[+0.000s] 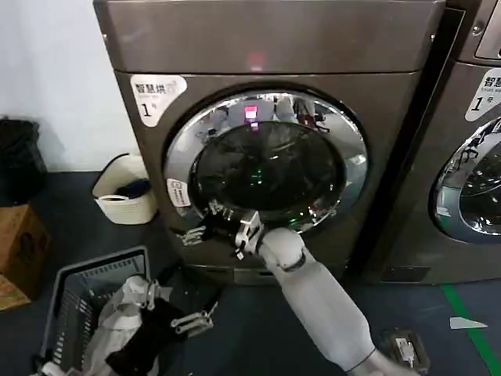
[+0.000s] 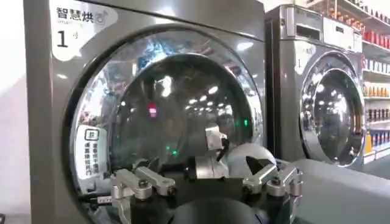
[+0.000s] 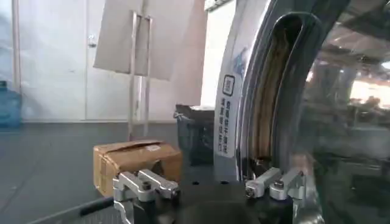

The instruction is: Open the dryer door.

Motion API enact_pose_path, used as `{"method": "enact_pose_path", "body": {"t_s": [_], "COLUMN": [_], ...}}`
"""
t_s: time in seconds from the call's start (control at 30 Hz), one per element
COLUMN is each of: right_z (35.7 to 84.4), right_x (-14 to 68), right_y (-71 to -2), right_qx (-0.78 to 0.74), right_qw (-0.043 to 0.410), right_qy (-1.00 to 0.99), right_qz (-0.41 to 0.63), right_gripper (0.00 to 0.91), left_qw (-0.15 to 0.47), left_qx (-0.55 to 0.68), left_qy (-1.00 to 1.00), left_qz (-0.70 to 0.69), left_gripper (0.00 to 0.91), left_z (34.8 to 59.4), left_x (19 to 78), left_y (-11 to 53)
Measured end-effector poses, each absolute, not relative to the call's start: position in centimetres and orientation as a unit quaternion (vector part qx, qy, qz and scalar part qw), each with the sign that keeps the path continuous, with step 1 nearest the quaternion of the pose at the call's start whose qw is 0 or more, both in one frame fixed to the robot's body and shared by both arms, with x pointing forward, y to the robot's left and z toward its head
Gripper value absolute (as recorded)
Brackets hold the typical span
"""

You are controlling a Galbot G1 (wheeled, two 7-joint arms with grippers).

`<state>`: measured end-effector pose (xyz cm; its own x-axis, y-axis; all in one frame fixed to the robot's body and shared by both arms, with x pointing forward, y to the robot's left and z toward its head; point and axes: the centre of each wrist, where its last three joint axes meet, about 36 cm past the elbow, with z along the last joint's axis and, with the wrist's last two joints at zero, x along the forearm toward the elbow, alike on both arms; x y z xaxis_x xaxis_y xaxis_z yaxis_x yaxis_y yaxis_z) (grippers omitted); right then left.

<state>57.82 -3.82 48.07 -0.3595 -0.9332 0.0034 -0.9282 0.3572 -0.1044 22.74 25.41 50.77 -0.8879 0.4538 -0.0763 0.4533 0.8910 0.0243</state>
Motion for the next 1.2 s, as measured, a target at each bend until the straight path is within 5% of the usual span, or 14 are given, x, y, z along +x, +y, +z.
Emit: {"method": "enact_pose_path", "body": {"t_s": [1.2], "right_z": [47.2], "right_x": [55.3], "right_y": [-7.0], "right_qx": [-0.627], "right_qw": [0.042], "right_qy": [0.777], "right_qz": [-0.032], "right_gripper": [0.907], "left_qw": [0.015], "left_qx": [0.113], "left_qy": [0.992], "left_qz": [0.05], "left_gripper": [0.907], "left_z": [52.9], "left_x": [24.0], "left_y": [36.8]}}
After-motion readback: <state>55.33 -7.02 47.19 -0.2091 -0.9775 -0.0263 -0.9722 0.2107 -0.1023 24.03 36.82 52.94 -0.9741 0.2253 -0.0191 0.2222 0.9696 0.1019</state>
